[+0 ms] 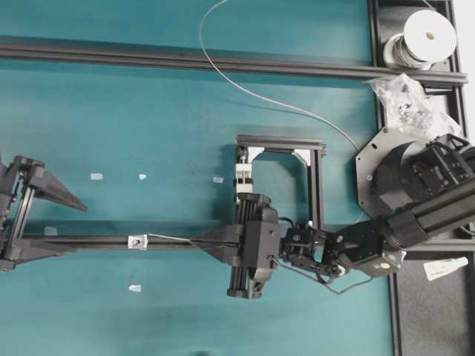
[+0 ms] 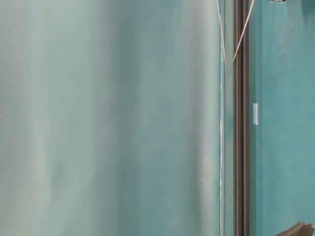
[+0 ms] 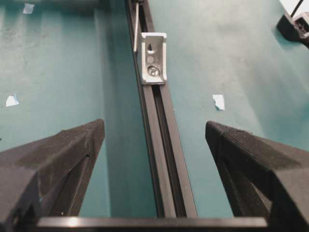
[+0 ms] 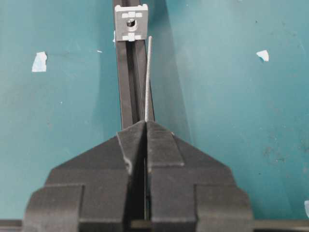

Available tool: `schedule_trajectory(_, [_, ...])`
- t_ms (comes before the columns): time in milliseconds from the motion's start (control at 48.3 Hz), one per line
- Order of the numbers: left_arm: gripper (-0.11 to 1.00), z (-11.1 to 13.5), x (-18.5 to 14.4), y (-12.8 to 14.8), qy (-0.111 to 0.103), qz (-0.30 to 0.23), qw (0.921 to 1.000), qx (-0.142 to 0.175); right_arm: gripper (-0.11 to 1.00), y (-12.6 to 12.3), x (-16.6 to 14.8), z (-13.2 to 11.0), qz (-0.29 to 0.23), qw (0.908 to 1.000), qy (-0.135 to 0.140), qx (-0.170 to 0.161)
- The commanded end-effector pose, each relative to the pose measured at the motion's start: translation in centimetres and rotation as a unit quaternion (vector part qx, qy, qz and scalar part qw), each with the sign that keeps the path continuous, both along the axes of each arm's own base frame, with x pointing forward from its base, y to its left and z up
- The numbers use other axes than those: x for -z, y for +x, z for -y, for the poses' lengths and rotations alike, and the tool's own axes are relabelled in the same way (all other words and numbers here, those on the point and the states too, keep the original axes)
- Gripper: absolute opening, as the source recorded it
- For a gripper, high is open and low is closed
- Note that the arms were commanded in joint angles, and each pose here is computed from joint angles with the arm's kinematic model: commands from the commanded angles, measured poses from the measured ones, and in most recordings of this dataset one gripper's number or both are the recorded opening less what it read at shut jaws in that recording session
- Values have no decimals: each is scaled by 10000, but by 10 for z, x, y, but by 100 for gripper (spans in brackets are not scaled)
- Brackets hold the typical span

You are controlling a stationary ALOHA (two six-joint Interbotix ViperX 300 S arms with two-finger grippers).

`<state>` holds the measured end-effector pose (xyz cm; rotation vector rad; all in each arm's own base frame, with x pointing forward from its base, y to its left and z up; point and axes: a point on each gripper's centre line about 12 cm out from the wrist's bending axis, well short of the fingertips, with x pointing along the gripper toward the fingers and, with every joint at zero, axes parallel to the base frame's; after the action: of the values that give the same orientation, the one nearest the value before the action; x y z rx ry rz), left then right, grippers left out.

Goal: Insert the wire through the hole in the metal fitting.
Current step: 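Push the wire tip forward through the bracket hole with the right gripper, then move the left gripper to the wire tip emerging past the bracket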

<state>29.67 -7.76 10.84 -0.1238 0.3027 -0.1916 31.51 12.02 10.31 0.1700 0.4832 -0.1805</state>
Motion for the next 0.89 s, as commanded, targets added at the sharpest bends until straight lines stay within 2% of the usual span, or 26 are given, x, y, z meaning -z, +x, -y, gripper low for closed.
schedule_trajectory(0, [58,2,-7,4,-24,136,9999,23,-1,2,-11,-2,160,9998,79,-14])
schedule_trajectory(518, [58,2,-6,4,-22,129,9999,23,-1,4,-19,-9,340,9991,20,-249])
schedule_trajectory(870, [58,2,-7,4,-24,136,9999,23,-1,7,-17,-9,352,9991,-11,-214])
